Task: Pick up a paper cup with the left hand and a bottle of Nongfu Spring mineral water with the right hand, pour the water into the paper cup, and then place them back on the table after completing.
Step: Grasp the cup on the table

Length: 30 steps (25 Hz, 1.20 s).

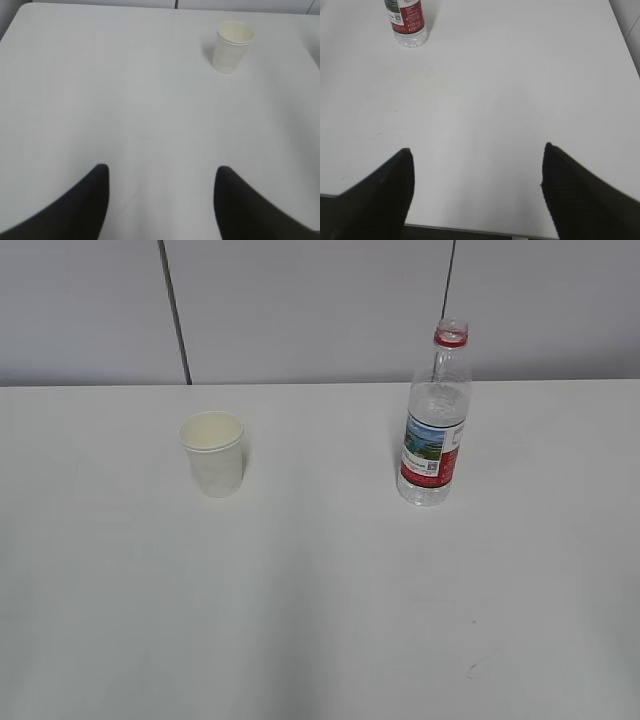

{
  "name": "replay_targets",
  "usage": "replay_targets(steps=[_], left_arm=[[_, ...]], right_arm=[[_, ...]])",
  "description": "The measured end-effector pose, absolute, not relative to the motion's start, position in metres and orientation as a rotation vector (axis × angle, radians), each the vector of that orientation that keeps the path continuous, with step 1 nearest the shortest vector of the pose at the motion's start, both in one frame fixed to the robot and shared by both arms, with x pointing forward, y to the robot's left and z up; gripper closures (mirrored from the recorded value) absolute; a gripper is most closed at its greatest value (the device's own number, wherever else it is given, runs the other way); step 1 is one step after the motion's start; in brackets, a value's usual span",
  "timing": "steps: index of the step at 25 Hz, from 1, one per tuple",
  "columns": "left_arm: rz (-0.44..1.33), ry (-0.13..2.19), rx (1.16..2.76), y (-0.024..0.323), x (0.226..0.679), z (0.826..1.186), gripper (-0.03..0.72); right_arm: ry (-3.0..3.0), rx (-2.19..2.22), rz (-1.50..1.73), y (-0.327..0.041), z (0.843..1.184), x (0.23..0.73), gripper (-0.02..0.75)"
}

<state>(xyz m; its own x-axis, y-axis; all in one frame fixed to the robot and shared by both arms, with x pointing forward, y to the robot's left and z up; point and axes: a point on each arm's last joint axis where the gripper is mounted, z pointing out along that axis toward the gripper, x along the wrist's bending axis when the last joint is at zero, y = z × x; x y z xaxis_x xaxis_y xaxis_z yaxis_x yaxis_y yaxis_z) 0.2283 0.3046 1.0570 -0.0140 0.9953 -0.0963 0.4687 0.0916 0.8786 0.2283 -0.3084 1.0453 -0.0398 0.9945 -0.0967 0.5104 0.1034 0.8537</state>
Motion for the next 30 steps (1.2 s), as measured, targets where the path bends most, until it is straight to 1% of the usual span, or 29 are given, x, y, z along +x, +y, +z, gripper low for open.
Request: replay_targets(steps=[19,26,30], left_arm=[[0.857,1.594,1.483,0.305,0.228,1.057,0.272],[0.867,1.580,1.471,0.305,0.228,1.059,0.272],[0.957,1.463,1.365,0.304,0.235,1.082,0.272]], right_arm=[[1.642,1.510,0.841,-0.308,1.045,0.228,0.150],[1.554,1.481,0.931,-0.308,1.067,0.233,0.150],[1.528,1.459,0.951,-0.306,1.079,0.248,0.150]])
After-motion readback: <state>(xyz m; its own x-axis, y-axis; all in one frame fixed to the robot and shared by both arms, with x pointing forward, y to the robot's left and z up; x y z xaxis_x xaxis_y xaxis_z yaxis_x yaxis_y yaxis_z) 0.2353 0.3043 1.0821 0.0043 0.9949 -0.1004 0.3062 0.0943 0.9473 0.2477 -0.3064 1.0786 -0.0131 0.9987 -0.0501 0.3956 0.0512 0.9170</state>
